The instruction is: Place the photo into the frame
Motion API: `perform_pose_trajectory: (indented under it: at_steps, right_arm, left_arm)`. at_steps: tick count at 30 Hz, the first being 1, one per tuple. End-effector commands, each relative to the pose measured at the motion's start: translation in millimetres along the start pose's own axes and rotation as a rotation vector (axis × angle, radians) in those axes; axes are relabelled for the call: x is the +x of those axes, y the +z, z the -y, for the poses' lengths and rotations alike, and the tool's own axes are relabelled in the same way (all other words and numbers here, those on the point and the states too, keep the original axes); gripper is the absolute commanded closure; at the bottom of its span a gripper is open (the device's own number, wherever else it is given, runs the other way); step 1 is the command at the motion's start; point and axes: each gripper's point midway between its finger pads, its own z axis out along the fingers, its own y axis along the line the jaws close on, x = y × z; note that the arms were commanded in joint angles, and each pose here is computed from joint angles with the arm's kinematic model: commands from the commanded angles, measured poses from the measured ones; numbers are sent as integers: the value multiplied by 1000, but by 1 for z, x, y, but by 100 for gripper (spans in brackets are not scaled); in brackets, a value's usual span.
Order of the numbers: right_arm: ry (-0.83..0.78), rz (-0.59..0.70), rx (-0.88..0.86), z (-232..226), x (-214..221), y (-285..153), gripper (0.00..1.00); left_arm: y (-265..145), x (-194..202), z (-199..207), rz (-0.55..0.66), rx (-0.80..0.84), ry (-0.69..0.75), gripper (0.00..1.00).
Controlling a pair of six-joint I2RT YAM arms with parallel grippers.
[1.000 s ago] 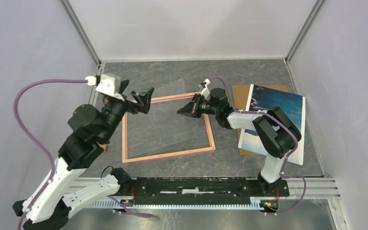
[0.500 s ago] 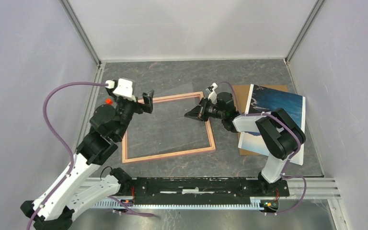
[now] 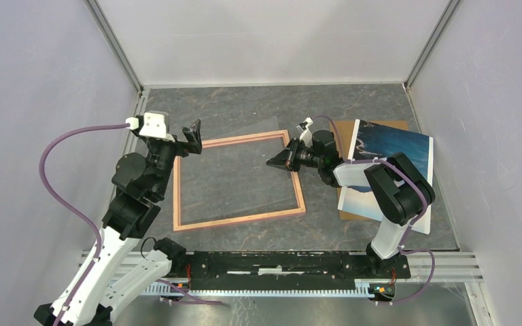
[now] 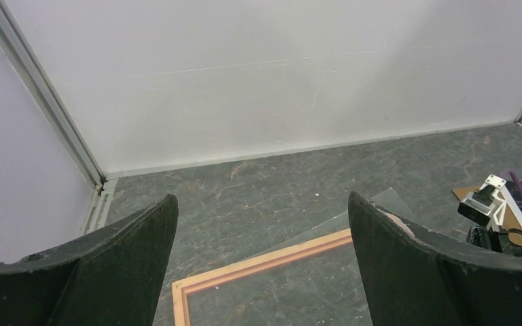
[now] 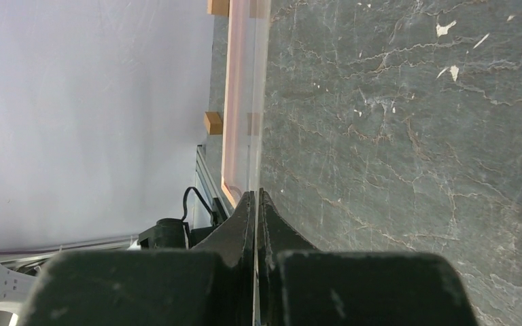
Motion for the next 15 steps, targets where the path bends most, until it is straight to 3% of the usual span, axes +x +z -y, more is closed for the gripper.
perform_pose_trajectory:
  at_steps: [1, 15]
  right_arm:
    - [-66, -6, -66, -18, -3, -5, 100]
    - [-75, -24, -64, -14, 1, -6, 100]
  left_arm:
    - [3, -9, 2, 36, 14, -12, 0]
    - [3, -8, 1, 37, 9, -9, 0]
